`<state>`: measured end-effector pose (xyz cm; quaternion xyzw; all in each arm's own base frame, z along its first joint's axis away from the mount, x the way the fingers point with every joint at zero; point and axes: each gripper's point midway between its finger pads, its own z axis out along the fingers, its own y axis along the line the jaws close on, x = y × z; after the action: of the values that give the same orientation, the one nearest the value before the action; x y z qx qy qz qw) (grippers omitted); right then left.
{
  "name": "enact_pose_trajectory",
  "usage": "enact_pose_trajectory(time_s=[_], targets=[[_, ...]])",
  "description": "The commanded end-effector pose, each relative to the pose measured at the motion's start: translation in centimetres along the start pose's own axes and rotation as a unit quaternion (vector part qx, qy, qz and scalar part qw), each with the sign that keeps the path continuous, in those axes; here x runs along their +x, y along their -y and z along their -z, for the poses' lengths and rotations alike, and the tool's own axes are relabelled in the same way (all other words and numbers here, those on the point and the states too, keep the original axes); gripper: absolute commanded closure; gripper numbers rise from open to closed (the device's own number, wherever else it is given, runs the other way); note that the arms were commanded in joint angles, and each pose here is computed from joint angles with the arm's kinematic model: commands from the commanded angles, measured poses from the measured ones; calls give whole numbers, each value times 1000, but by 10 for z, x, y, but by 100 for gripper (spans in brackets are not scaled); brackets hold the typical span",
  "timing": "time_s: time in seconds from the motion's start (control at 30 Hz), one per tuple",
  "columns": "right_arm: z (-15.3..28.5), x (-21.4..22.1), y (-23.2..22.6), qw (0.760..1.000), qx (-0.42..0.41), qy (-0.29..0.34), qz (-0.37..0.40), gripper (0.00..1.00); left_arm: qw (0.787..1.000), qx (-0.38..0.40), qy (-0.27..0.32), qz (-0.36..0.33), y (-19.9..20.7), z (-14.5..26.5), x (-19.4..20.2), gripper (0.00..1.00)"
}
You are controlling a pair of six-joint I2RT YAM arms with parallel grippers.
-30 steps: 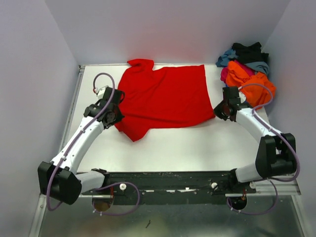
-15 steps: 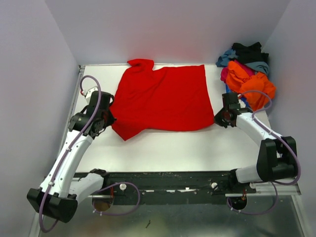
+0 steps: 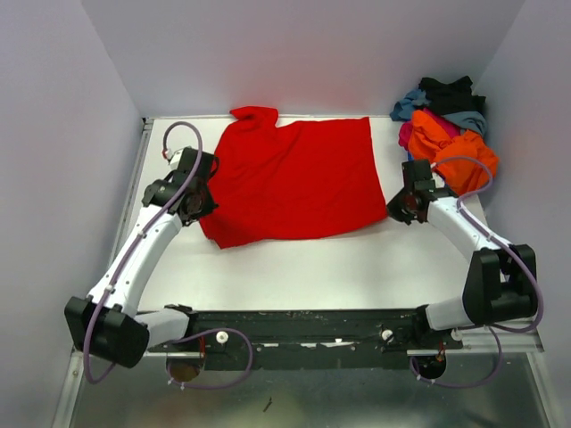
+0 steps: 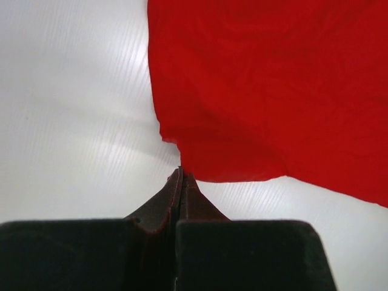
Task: Fold and stack the t-shirts
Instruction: Grap the side of the flattened tshirt closest away from the robot with both arms, then fold the flattened tshirt in 1/3 of the way
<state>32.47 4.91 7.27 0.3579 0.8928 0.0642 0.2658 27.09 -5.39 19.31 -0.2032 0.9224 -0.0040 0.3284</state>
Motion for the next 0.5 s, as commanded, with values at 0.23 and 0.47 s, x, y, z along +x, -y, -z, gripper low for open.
enact_pose_trajectory(time_s=[0.23,0.47], targets=[[9,-36,-40,1000,-11,18,-10,99,996,-9,73,-46,40,-15,-92,100],[2,-50,-54,999,-12,28,-22,99,994,-34,80,-71,58,-31,-129,100]])
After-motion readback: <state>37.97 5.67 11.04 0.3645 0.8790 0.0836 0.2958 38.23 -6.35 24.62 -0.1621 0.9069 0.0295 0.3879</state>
